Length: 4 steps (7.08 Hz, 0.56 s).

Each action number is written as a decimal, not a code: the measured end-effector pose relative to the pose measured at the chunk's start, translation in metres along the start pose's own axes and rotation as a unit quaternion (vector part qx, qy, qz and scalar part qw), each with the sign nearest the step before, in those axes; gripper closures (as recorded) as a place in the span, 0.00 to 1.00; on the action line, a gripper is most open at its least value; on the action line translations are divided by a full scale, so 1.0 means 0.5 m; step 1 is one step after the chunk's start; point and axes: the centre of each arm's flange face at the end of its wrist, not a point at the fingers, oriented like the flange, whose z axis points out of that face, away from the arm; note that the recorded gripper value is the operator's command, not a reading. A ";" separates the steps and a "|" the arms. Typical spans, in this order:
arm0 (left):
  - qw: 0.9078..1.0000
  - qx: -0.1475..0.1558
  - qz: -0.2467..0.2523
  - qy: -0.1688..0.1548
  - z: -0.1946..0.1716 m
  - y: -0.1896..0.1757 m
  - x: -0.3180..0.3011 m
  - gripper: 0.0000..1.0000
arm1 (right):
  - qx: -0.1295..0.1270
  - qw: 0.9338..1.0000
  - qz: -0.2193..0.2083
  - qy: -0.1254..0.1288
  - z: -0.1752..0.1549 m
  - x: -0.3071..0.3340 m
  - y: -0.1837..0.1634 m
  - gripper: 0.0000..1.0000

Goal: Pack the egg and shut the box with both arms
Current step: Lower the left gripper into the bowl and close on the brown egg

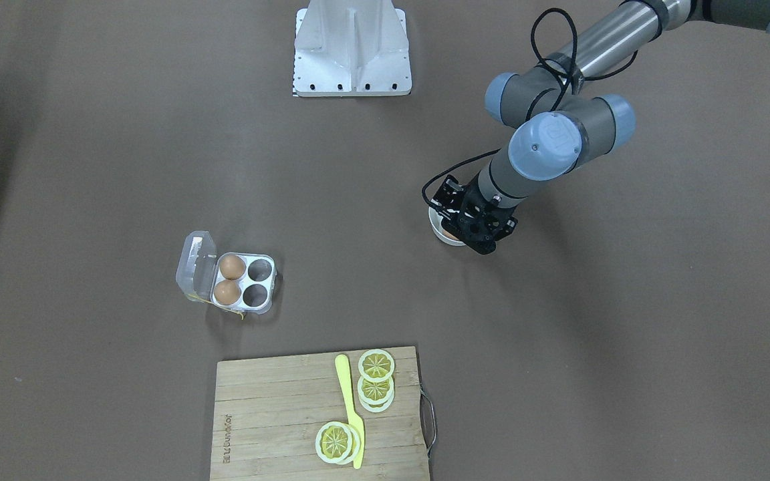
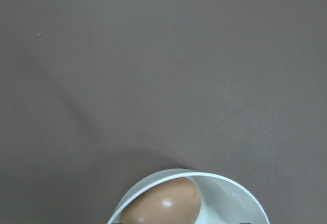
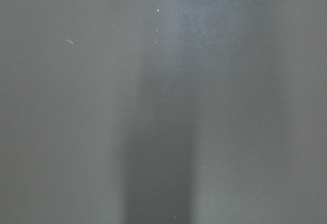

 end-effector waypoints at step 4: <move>1.000 0.004 0.009 -0.013 0.007 -0.007 -0.004 0.42 | -0.001 1.000 0.001 0.000 0.002 0.003 0.001 0.00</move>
